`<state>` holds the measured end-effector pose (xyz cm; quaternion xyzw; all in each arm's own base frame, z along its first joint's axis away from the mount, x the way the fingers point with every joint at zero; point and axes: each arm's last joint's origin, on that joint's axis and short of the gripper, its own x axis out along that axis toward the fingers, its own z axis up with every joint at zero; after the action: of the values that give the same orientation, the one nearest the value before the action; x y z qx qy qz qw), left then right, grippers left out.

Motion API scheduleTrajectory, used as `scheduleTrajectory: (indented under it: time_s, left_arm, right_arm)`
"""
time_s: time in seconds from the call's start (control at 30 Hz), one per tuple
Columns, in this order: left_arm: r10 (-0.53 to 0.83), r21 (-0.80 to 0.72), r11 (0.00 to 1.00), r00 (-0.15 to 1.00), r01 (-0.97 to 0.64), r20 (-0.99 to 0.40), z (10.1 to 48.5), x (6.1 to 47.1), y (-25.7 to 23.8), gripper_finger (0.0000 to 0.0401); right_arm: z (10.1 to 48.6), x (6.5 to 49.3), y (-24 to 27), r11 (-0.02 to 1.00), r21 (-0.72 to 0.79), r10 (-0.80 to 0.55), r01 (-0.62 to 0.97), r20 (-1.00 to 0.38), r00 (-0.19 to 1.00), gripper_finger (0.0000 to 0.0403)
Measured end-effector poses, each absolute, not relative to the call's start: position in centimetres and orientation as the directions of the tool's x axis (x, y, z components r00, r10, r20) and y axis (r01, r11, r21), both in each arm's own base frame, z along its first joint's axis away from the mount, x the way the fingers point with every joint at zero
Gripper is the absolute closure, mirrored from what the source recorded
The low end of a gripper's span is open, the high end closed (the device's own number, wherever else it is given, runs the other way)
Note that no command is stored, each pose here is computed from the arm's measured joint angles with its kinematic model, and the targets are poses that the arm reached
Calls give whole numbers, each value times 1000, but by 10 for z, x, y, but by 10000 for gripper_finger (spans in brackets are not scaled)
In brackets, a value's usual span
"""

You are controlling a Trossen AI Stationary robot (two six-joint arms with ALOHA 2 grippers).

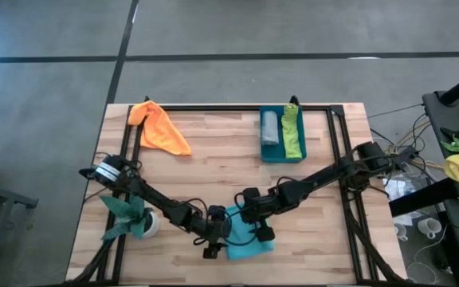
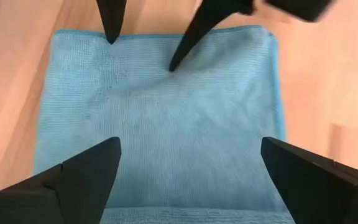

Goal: Roll microfiber towels into tight, uniform cylinder then place into a basket
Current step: Roll the blue towel

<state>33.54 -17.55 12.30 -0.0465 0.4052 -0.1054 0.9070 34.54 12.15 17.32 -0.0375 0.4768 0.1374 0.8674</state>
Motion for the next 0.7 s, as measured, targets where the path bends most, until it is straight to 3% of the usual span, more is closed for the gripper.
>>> scheduleTrajectory:
  time_s: [0.3, 0.53, 0.7]
  left_arm:
    - [-230, -171, 973, 650, 154, -724, 123, 335, -176, 150]
    - [-230, -172, 973, 651, 154, -724, 123, 335, -176, 150]
    - [-230, -172, 973, 651, 152, -724, 123, 336, -175, 150]
  right_arm:
    - [186, 281, 102, 993, 72, 109, -93, -866, 488, 19]
    - [157, 218, 84, 996, 57, 77, -62, -909, 409, 19]
    - [136, 206, 81, 993, 66, 102, -101, -908, 406, 19]
